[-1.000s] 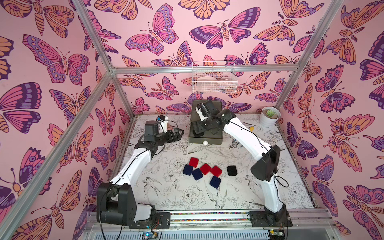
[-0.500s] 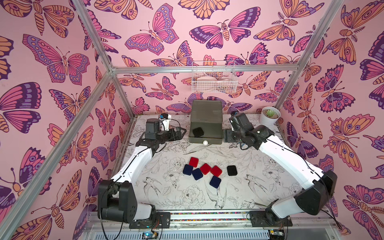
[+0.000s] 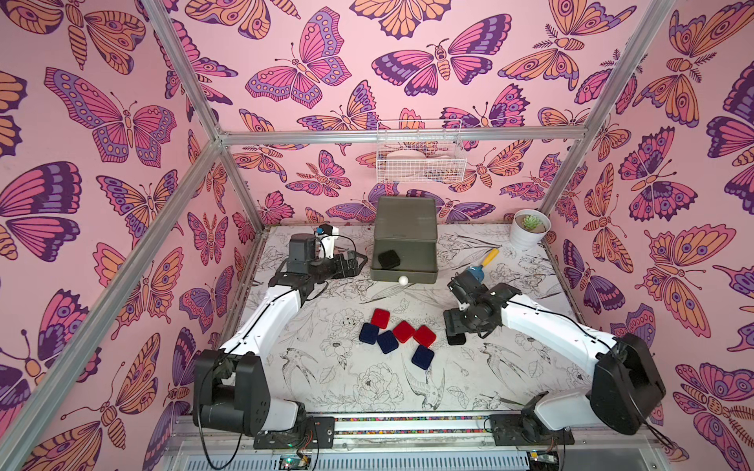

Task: Place the brooch boxes into the drawer by color
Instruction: Pick up the brooch box from the center of the board.

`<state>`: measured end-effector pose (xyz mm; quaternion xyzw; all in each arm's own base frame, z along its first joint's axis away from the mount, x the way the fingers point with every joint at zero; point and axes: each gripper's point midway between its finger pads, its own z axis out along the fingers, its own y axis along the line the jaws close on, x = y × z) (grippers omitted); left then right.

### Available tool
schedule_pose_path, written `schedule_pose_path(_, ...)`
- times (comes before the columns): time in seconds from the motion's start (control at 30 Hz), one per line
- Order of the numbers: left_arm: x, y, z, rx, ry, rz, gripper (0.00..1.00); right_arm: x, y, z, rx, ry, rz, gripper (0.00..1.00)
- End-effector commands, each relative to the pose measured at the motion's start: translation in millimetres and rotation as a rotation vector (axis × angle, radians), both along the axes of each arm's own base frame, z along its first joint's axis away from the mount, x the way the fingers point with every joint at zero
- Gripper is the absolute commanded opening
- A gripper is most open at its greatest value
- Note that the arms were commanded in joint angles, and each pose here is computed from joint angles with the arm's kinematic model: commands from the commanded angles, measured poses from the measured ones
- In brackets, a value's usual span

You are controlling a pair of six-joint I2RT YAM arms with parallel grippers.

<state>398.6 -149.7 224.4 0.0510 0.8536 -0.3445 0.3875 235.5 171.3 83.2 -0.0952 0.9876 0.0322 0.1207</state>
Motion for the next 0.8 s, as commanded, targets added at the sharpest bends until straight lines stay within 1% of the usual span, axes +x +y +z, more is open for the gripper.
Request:
schedule_pose_path(0.0,1.9,-4.1,4.2,0.000,-0.009,-0.020,1.00,-5.0,7.4,-14.8,0.025,0.048,-0.008,0.86)
schedule_pose_path(0.23,0.8,-5.9,1.3,-0.003,0.001,-0.022,1.00,-1.2,14.7,-36.4,0.020,0.084,-0.003,0.87)
schedule_pose_path(0.3,0.3,-6.1,1.2,-0.003,0.002,-0.023,1.00,-0.1,14.1,-47.0,-0.004,0.103,-0.004,0.87)
schedule_pose_path(0.53,-0.4,-6.7,0.1,-0.005,0.007,-0.024,1.00,7.3,11.8,-59.2,-0.037,0.099,-0.020,0.87)
schedule_pose_path(0.6,-0.2,-6.9,0.2,-0.005,0.005,-0.025,1.00,8.6,12.8,-61.5,-0.040,0.101,-0.013,0.86)
schedule_pose_path(0.77,0.3,-7.9,0.9,-0.006,0.005,-0.027,1.00,9.3,14.4,-61.6,-0.035,0.101,-0.011,0.78)
